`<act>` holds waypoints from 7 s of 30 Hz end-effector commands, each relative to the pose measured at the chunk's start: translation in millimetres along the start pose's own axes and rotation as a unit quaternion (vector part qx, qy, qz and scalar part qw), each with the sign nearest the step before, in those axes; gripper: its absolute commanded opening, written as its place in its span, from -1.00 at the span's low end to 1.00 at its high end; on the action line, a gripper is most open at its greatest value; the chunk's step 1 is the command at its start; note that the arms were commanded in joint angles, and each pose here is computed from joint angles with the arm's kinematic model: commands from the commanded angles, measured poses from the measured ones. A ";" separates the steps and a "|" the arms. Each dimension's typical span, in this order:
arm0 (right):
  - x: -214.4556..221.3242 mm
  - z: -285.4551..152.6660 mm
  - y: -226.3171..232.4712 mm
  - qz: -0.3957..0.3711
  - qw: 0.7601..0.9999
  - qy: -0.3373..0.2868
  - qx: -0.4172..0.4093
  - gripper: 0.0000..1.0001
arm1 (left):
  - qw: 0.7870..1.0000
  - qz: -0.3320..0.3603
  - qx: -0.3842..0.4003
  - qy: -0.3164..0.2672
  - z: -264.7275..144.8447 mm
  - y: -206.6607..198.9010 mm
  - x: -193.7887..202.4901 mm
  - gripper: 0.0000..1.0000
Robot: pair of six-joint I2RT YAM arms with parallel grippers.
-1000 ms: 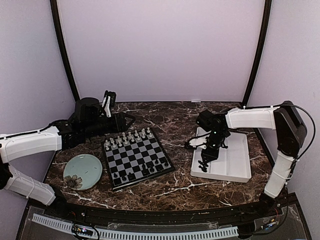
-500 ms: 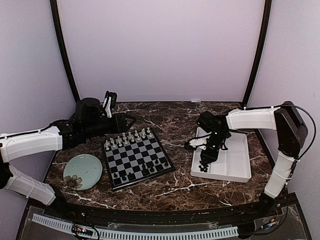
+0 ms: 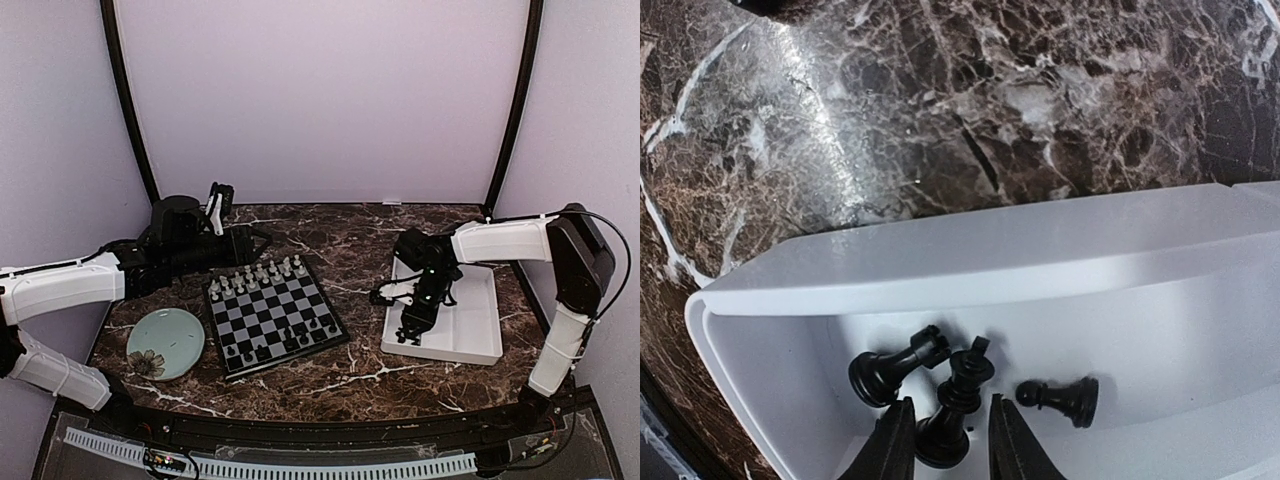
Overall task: Set up the chess pieces on the board
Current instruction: Pick up the queen from the storage box, then pass from the right arm to the left, then place the queen at e8, then pick up the pawn from the storage box.
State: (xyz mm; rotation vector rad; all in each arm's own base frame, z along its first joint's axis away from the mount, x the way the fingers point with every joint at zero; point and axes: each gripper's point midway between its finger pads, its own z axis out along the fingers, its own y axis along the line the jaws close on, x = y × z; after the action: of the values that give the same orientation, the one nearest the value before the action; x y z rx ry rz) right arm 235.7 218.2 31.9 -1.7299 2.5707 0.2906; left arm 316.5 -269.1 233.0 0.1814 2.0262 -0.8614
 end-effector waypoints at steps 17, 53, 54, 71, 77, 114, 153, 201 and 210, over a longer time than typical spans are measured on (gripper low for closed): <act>12.0 19.7 -5.4 0.030 0.998 0.046 0.031 -0.43 | 1.000 -0.008 0.011 -0.011 -0.8 -6.0 -9.6 0.16; -135.7 -174.9 29.4 -0.078 0.941 -0.325 -0.058 -0.82 | 0.933 -0.046 0.314 0.167 86.2 -160.8 39.7 0.06; -136.4 -175.0 31.2 -0.081 0.940 -0.326 -0.058 -0.82 | 0.931 -0.045 0.322 0.169 86.5 -163.5 39.9 0.06; -138.2 -170.2 43.6 -0.101 0.942 -0.317 -0.057 -0.81 | 0.925 -0.054 0.331 0.179 95.8 -166.3 43.6 -0.58; -139.2 -169.9 45.0 -0.103 0.941 -0.316 -0.056 -0.80 | 0.927 -0.053 0.328 0.176 95.9 -164.3 44.4 -0.84; -81.5 -140.5 -27.1 0.027 0.937 -0.332 -0.102 -0.01 | 0.926 0.221 -0.019 0.305 -29.6 -6.4 170.6 -0.90; -76.9 -130.7 -23.4 0.023 0.940 -0.323 -0.112 -0.01 | 0.919 0.208 -0.039 0.332 1.2 16.3 211.0 -0.72; -13.6 -48.4 -148.7 -0.088 0.987 -0.028 0.135 -0.28 | 0.963 0.210 0.023 0.170 -0.7 -73.0 79.2 -0.20; -1.0 -34.0 -159.0 -0.069 0.990 0.042 0.114 -0.19 | 0.962 0.212 0.019 0.170 -2.7 -67.3 84.4 -0.20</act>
State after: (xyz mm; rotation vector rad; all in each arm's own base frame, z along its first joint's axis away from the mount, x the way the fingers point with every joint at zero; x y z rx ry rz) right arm 388.5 166.4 49.2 -1.8202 2.3240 -0.0474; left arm 238.9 -335.2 195.6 0.8089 2.1901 -0.6080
